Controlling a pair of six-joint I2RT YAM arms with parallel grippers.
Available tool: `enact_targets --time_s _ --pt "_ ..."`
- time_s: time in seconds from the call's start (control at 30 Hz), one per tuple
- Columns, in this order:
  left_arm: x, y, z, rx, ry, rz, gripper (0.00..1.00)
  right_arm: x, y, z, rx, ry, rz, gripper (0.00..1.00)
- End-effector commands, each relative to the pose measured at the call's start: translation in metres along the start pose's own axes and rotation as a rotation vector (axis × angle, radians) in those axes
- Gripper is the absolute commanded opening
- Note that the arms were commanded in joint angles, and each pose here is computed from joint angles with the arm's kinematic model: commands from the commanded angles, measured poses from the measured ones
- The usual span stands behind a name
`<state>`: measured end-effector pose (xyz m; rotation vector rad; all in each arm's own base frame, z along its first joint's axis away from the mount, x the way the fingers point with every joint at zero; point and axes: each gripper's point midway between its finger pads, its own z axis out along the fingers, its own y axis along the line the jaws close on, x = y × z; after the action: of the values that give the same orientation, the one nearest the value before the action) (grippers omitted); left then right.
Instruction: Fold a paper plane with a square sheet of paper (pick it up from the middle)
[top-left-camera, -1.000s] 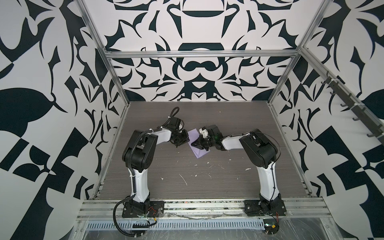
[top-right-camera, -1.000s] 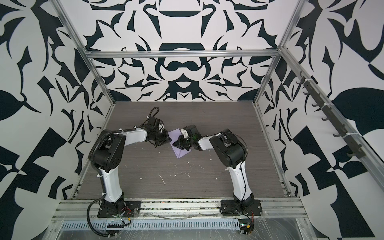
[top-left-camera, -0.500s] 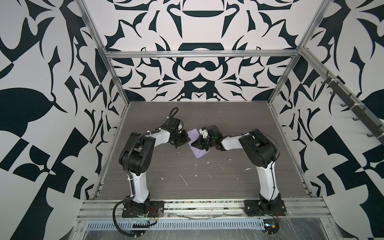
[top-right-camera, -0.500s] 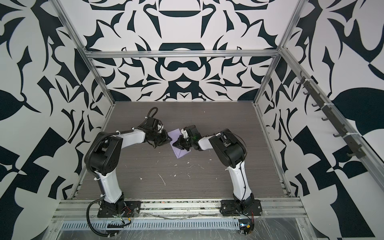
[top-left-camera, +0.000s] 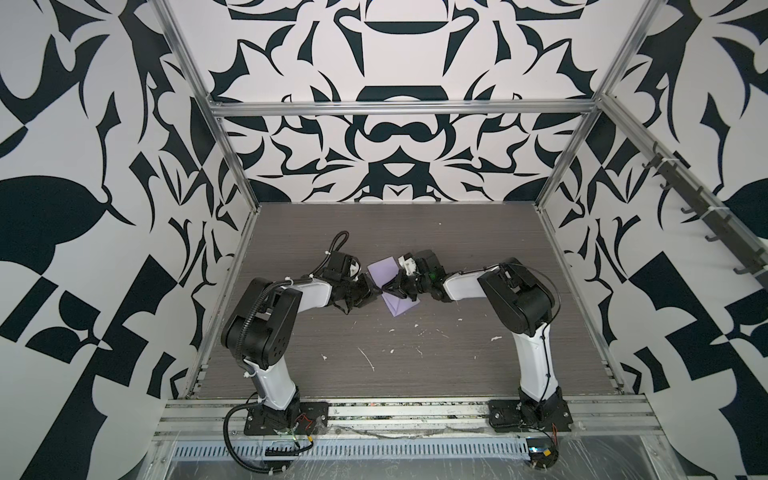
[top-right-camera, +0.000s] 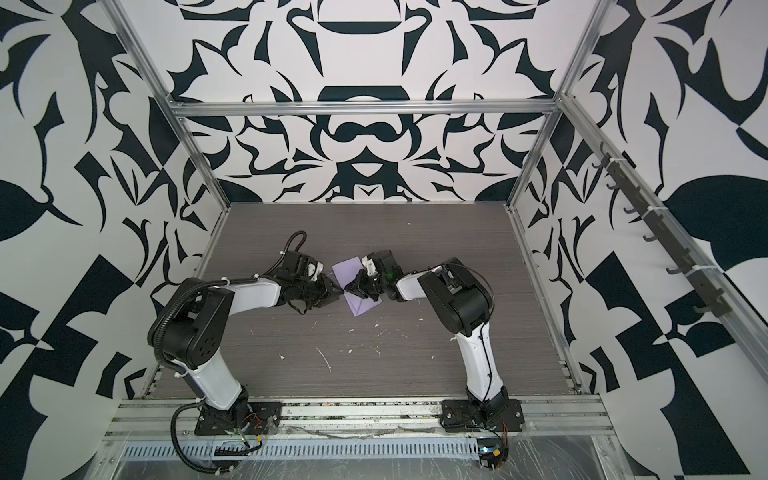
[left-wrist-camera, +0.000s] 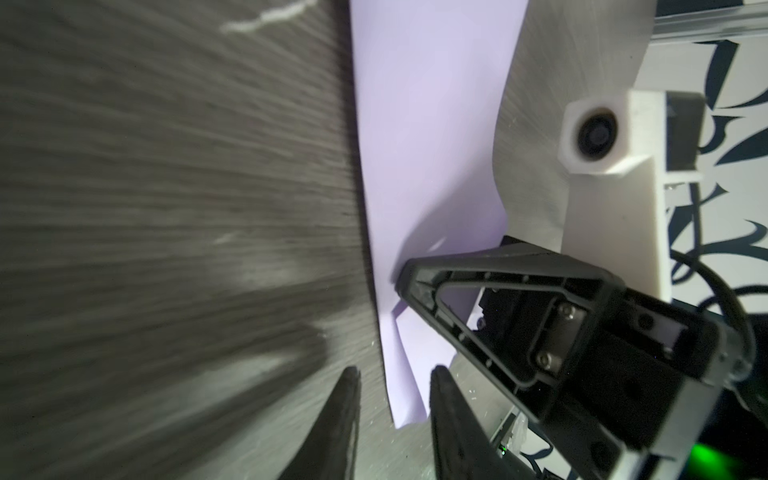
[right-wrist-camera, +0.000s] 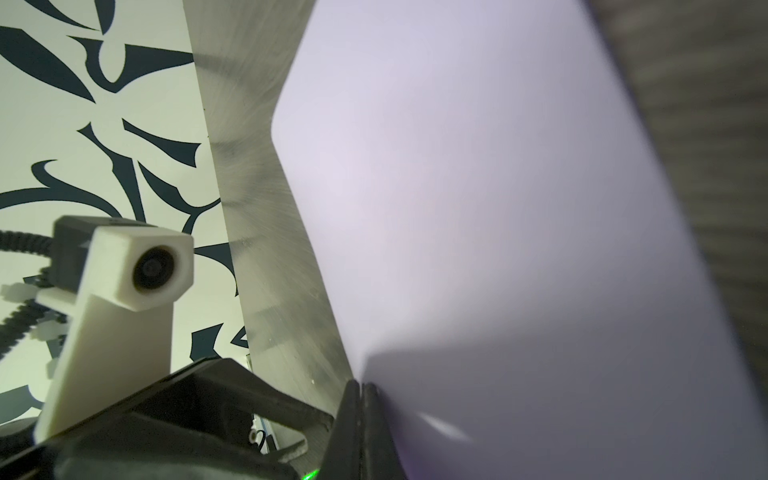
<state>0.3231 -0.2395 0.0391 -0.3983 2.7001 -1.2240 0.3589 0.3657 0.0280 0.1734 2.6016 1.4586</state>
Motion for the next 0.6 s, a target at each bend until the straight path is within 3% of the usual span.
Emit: enact_targets --time_s 0.0,0.37,0.57 --pt "0.0 -0.022 -0.004 0.106 -0.009 0.027 0.33 -0.008 0.03 -0.014 -0.058 -0.045 -0.043 0.0" --pt "0.007 -0.026 0.01 0.133 0.028 0.033 0.27 -0.013 0.03 -0.024 -0.074 -0.079 -0.033 0.0" --pt "0.01 -0.02 0.015 0.118 0.037 0.029 0.28 -0.014 0.03 -0.026 -0.083 -0.085 -0.028 0.0"
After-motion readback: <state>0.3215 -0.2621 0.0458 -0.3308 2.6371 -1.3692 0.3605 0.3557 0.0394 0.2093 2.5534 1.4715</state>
